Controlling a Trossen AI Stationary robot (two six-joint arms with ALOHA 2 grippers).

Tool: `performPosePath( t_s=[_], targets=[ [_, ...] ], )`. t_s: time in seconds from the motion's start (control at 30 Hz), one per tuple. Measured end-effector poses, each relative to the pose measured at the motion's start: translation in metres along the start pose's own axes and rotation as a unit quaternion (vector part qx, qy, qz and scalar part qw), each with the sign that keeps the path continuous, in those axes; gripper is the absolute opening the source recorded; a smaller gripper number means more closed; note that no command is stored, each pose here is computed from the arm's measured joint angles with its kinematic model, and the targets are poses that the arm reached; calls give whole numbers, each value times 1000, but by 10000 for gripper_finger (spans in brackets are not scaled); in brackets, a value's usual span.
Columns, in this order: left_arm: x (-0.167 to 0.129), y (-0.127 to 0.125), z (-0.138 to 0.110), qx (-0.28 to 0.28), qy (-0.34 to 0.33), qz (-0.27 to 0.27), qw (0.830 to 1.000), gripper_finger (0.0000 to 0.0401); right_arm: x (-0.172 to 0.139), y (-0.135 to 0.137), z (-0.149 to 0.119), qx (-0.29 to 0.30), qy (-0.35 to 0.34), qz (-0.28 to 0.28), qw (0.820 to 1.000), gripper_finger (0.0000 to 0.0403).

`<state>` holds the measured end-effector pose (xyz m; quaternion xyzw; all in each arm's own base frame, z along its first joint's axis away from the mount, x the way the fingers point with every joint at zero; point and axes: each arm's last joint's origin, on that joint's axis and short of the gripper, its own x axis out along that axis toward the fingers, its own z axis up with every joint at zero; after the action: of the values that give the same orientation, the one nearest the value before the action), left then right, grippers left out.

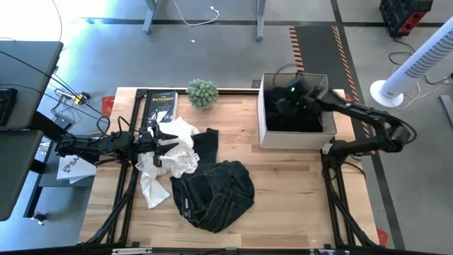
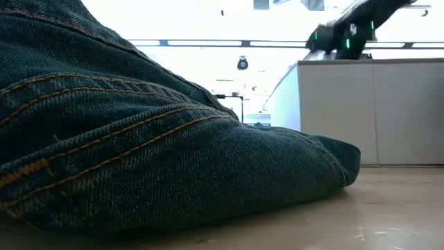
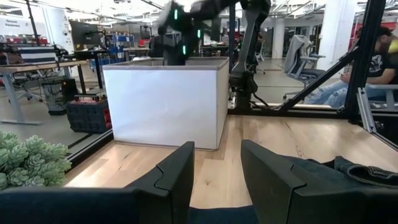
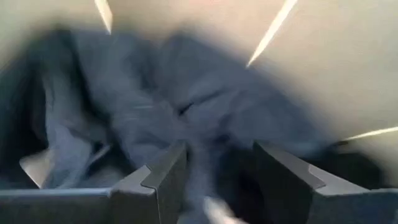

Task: Sort clothes
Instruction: Put the dark blue shirt into the white laundry bin, then put the blue pants into the white laundry bin

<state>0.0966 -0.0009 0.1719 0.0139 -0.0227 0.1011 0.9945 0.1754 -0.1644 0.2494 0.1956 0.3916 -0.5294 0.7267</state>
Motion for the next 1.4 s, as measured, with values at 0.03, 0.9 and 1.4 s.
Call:
performPosePath(
  t_s=[0.03, 0.9, 1.4],
  targets=[
    [0, 0, 0, 0, 0, 0, 1000, 131, -16, -1, 8, -9, -11, -5, 1000, 181],
    [0, 0, 0, 0, 0, 0, 1000, 131, -153, 245, -105, -344, -230, 490, 768, 196],
    [0, 0, 0, 0, 0, -1, 1000, 131, -62, 339, -91, -461, -52, 467, 753, 368]
  ],
)
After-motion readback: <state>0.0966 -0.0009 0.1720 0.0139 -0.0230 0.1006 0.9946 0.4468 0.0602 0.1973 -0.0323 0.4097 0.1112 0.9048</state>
